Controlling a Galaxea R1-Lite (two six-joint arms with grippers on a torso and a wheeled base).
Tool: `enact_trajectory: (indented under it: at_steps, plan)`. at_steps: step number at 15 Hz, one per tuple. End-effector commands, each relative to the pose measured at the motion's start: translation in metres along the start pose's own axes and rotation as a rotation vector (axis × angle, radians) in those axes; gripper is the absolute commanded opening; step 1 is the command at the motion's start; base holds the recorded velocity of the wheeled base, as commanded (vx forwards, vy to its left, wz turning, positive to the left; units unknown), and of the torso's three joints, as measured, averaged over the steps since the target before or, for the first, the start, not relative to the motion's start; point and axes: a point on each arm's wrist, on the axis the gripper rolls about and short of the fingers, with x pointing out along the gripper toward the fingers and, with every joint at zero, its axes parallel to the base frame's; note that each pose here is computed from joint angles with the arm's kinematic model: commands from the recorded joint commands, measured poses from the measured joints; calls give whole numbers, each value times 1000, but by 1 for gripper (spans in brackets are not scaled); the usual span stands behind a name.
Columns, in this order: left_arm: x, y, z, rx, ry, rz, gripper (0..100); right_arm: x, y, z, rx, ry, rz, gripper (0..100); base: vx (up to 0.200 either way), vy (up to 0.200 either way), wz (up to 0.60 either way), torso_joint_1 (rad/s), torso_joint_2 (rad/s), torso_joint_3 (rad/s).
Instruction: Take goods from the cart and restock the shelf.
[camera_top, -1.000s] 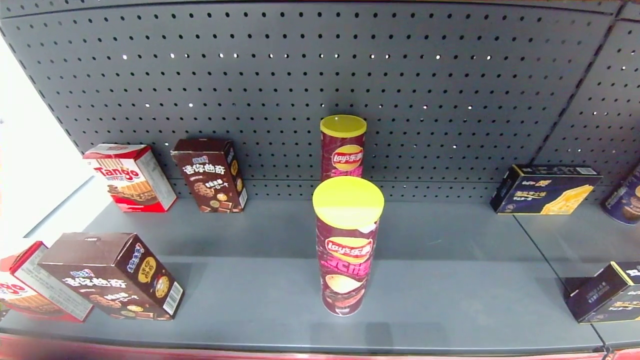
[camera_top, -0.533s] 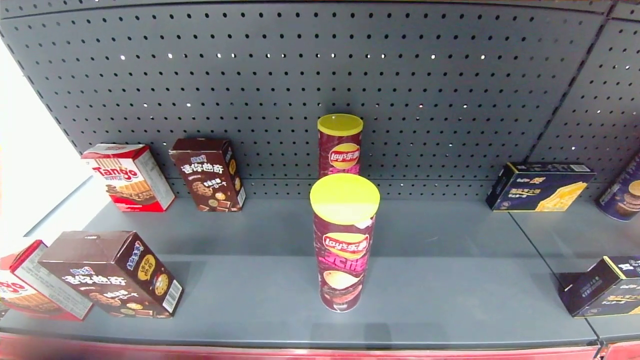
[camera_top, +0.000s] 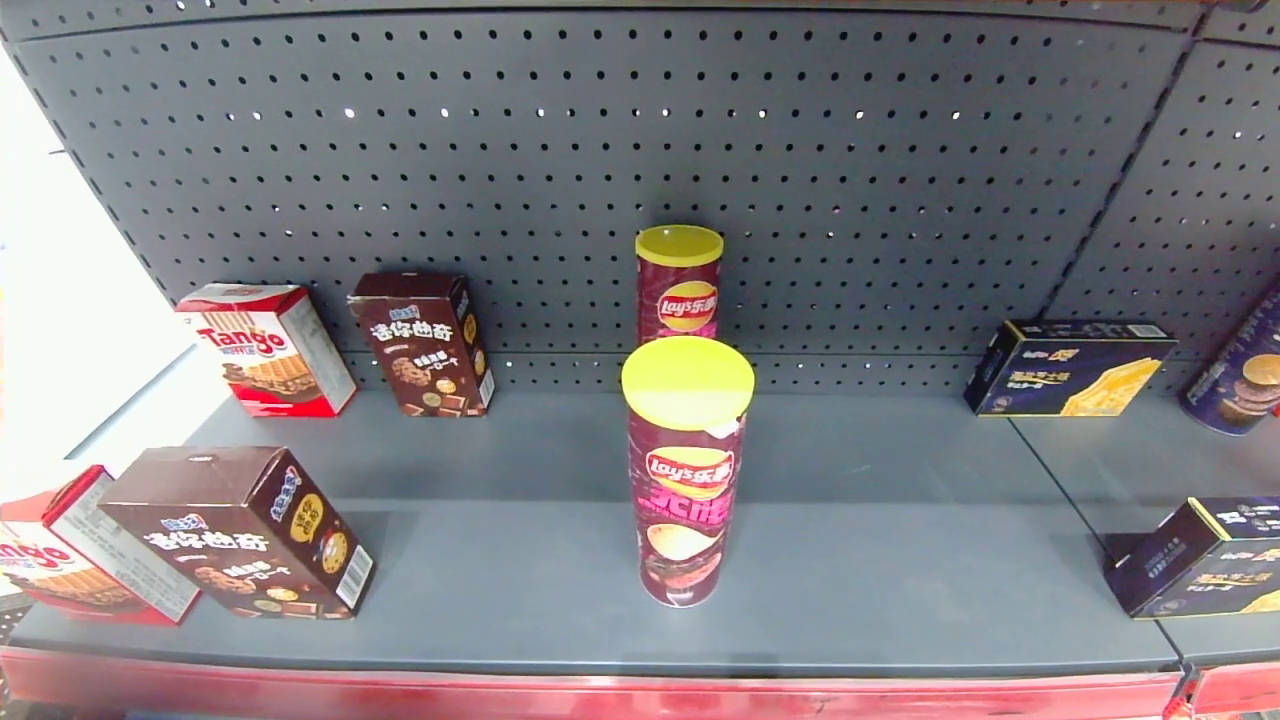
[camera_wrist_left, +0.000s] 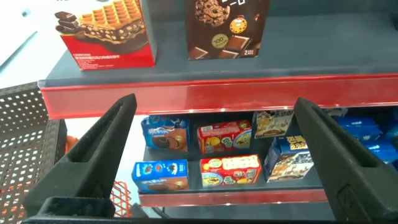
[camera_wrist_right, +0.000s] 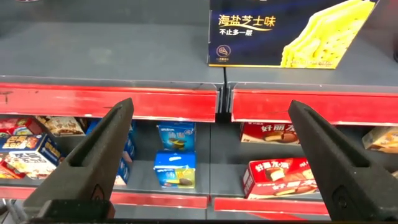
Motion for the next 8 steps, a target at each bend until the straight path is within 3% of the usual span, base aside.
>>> enact_trajectory:
  at_steps: [1, 8]
  plan:
    - [0, 0, 0, 0, 2, 0, 100, 0, 0, 0, 0, 2, 0, 100, 0, 0, 0, 0, 0, 0]
    - [0, 0, 0, 0, 0, 0, 100, 0, 0, 0, 0, 2, 0, 100, 0, 0, 0, 0, 0, 0]
